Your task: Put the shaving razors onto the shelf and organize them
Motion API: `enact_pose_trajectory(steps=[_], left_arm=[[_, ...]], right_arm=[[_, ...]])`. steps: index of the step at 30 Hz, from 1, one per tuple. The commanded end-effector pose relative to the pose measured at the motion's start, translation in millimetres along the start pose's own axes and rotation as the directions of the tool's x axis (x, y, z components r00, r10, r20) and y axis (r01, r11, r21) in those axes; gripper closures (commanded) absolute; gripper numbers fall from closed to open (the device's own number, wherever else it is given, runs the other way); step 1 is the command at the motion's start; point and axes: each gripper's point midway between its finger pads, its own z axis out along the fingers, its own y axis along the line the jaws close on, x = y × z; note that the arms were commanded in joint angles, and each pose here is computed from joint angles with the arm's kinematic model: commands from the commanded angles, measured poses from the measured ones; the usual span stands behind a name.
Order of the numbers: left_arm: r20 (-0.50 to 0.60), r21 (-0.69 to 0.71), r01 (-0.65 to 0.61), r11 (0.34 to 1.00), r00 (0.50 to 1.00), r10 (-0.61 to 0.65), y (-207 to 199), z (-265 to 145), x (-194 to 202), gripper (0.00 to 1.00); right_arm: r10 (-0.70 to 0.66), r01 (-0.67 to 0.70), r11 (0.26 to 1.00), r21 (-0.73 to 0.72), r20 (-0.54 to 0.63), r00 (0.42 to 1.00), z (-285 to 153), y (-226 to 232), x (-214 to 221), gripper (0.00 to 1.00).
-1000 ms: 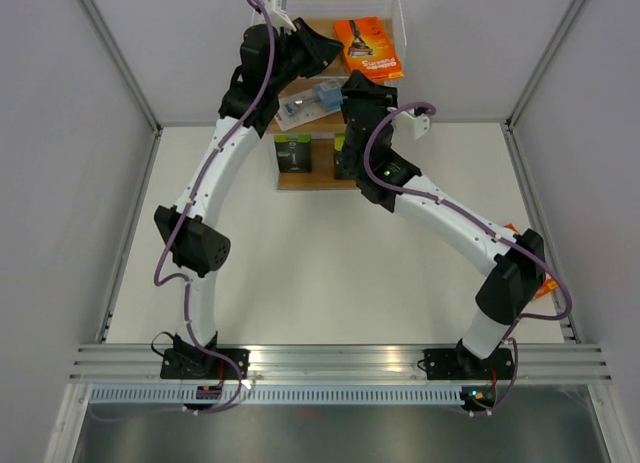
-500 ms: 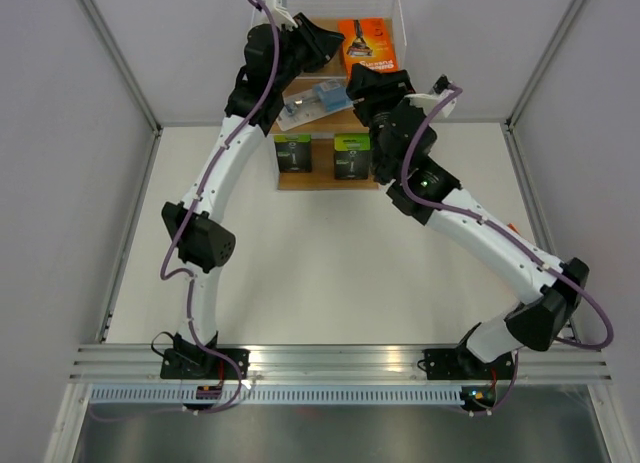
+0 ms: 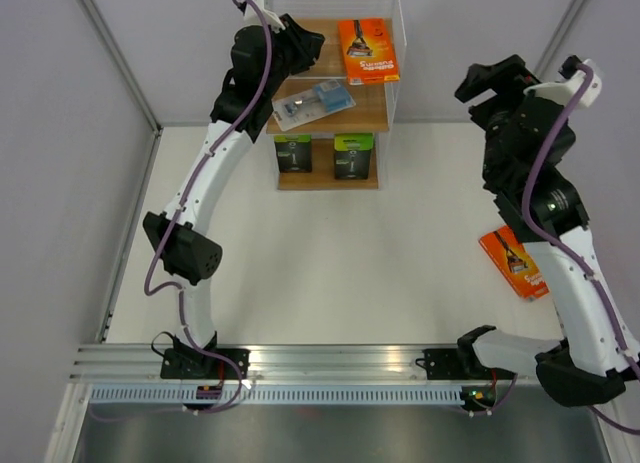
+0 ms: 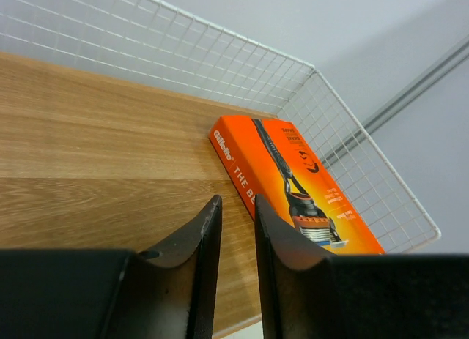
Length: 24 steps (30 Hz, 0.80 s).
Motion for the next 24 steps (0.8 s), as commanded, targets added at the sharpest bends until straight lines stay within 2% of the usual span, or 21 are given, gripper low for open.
enact_pose_trajectory(steps=[1, 4, 5, 6, 9, 13, 17, 19, 20, 24], left_arm=[[0.059, -0.031, -0.083, 0.996, 0.995, 0.085, -8, -27, -35, 0.69], [0.01, -0.016, -0.081, 0.997, 0.997, 0.081, -6, -23, -20, 0.69], [-0.015, -0.016, -0.077, 0.997, 0.997, 0.077, -2, -18, -10, 0.69], [-0.026, -0.009, -0.071, 0.997, 0.997, 0.071, -3, -17, -5, 0.69], [-0.062, -0.019, -0.069, 0.997, 0.996, 0.068, 5, -8, 15, 0.7], [-0.084, -0.028, -0.072, 0.997, 0.994, 0.069, 12, 1, 28, 0.71], [-0.1, 0.035, -0.09, 0.995, 0.991, 0.093, -3, 7, 37, 0.7], [-0.102, 0.067, -0.104, 0.992, 0.989, 0.111, -11, 11, 41, 0.69], [-0.095, 0.088, -0.11, 0.99, 0.988, 0.119, -18, 11, 39, 0.69], [-0.128, 0.14, -0.112, 0.984, 0.983, 0.13, -26, 17, 57, 0.68]], right_arm=[[-0.207, 0.215, 0.97, 0.11, -0.082, 0.975, -15, -56, 4, 0.15], [-0.288, 0.322, 0.931, 0.175, -0.193, 0.938, -15, -89, 28, 0.12], [-0.284, 0.328, 0.924, 0.194, -0.225, 0.932, -15, -97, 37, 0.11], [-0.299, 0.366, 0.911, 0.19, -0.306, 0.904, -17, -111, 60, 0.11], [-0.256, 0.362, 0.906, 0.222, -0.393, 0.883, -18, -144, 94, 0.1], [-0.207, 0.321, 0.908, 0.269, -0.378, 0.902, -21, -175, 98, 0.08], [-0.217, 0.347, 0.884, 0.312, -0.384, 0.898, -26, -195, 96, 0.07], [-0.215, 0.373, 0.838, 0.397, -0.388, 0.896, -32, -217, 96, 0.03], [-0.224, 0.411, 0.781, 0.471, -0.402, 0.888, -40, -238, 98, 0.02], [-0.138, 0.393, 0.699, 0.597, -0.426, 0.894, -52, -286, 105, 0.02]])
